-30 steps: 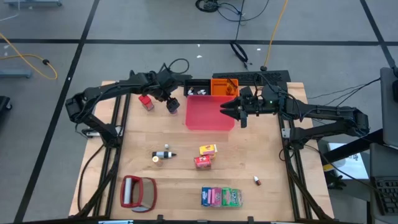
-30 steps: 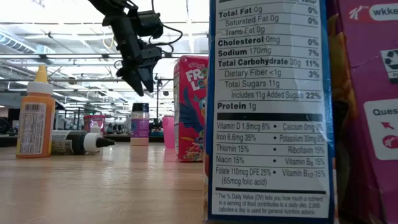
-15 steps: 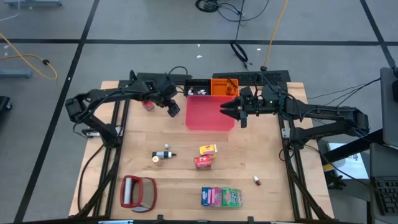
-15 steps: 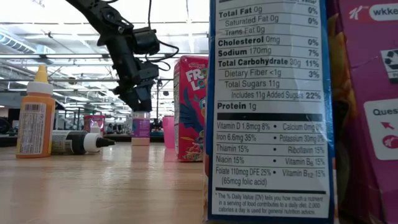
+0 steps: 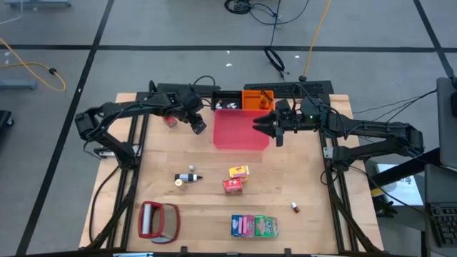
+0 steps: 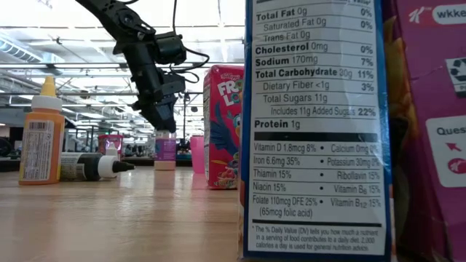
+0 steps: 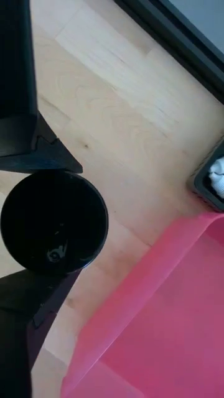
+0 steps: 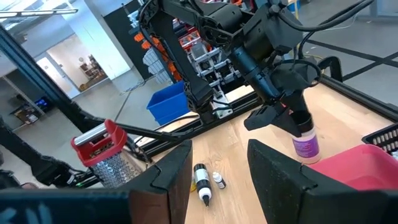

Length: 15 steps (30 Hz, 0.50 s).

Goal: Pick & Place Kitchen Items
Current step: Put the spice bottle into the orange bin

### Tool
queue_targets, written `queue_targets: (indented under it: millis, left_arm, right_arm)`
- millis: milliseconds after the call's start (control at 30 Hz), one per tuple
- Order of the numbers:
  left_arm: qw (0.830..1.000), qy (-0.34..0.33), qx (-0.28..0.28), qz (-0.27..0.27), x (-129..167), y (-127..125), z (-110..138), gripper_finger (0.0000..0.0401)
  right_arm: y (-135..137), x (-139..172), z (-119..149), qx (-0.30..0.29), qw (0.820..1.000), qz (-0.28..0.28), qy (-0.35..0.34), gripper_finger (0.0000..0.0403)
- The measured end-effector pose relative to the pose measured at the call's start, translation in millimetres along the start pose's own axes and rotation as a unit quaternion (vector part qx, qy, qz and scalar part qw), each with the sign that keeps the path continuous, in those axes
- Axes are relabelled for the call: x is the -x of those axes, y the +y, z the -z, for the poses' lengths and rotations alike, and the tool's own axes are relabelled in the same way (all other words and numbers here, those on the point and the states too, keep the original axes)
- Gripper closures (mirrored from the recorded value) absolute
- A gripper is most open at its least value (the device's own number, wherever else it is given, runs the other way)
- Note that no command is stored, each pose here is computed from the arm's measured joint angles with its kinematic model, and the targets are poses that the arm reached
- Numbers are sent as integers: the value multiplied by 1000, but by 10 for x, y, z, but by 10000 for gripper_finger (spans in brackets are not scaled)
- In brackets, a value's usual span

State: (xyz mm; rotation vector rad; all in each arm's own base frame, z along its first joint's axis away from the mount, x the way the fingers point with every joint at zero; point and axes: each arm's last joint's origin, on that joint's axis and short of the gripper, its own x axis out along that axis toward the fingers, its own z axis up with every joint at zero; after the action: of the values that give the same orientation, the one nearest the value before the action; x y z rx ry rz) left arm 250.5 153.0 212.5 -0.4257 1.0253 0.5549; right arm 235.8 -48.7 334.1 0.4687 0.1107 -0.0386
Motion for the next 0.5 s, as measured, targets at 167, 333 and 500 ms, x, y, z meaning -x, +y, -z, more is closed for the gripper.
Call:
queue_targets:
  millis: [167, 333, 500]
  left_arm:
    - [999, 11, -17, 38, 104, -41, 18, 215]
    - [995, -8, -95, 34, 484, -114, -49, 215]
    - [978, -86, -171, 80, 1008, -250, -190, 215]
  right_arm:
    - [-2, 0, -1, 1, 1000, 3, -2, 257]
    - [-7, -8, 5, 1, 1000, 4, 0, 257]
    - [-34, -60, 35, -2, 1000, 7, 8, 257]
